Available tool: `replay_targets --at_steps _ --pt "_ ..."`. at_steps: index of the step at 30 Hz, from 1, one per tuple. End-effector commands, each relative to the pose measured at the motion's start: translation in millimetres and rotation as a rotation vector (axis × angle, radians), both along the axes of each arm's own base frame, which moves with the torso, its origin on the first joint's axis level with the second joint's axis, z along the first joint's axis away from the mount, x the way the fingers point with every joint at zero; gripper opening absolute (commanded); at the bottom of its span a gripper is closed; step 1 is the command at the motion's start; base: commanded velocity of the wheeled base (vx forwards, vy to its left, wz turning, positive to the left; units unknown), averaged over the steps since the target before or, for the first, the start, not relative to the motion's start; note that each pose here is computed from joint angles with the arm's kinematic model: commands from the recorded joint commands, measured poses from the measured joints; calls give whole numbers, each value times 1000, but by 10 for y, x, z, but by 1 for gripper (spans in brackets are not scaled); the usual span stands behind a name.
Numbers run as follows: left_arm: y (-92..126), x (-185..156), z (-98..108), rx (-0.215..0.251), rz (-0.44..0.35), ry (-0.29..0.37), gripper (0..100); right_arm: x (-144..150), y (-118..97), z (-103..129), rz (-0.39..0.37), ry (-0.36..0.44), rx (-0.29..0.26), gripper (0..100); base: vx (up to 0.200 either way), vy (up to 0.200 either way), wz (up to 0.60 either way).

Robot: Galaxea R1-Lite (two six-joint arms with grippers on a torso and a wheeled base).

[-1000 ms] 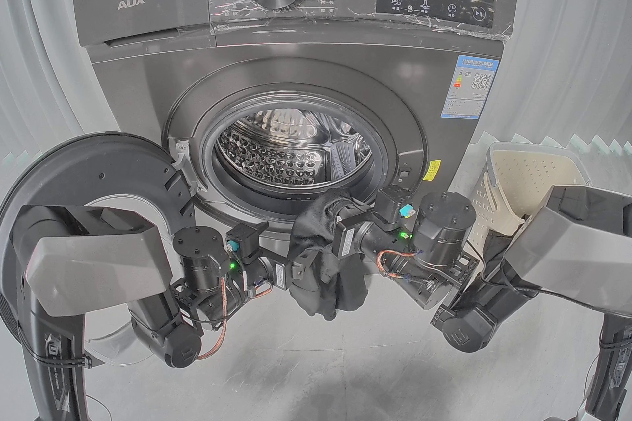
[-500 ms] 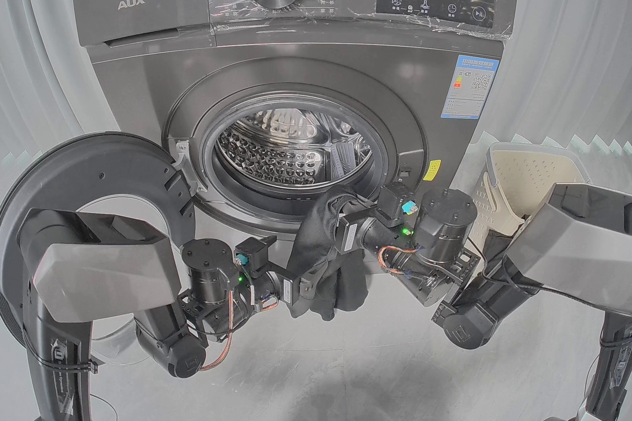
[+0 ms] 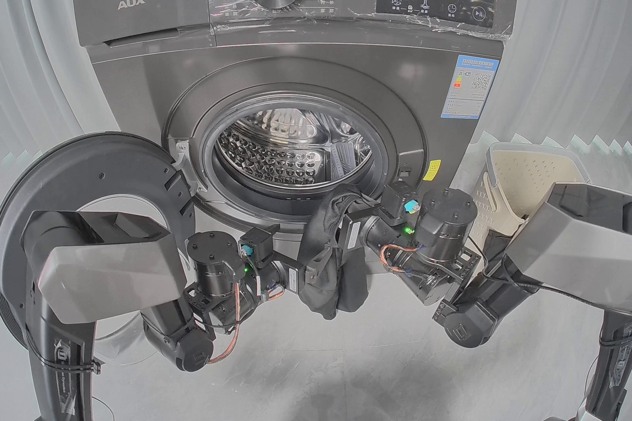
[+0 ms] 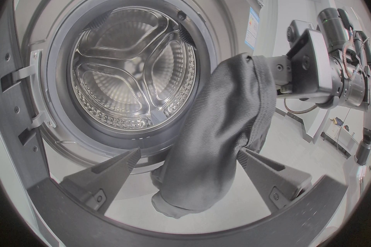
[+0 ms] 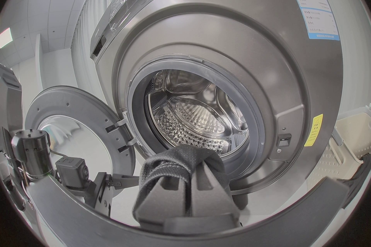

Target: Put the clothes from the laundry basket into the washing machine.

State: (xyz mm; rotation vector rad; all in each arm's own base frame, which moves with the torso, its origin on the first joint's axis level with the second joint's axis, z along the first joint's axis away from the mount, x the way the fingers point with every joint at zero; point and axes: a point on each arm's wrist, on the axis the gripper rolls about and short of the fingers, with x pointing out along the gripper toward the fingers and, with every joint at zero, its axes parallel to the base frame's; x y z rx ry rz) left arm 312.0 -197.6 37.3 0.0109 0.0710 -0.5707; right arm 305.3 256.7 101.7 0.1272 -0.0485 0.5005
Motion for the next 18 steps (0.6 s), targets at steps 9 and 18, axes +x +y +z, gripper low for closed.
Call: replay_targets --at_steps 9,18 --pt "-166 -110 -4 -1 -53 1 100 48 4 -37 -8 9 -7 0 0 0 0" --pt "-181 -99 -31 -2 -57 6 100 69 -11 -52 -16 14 -5 0 0 0 0"
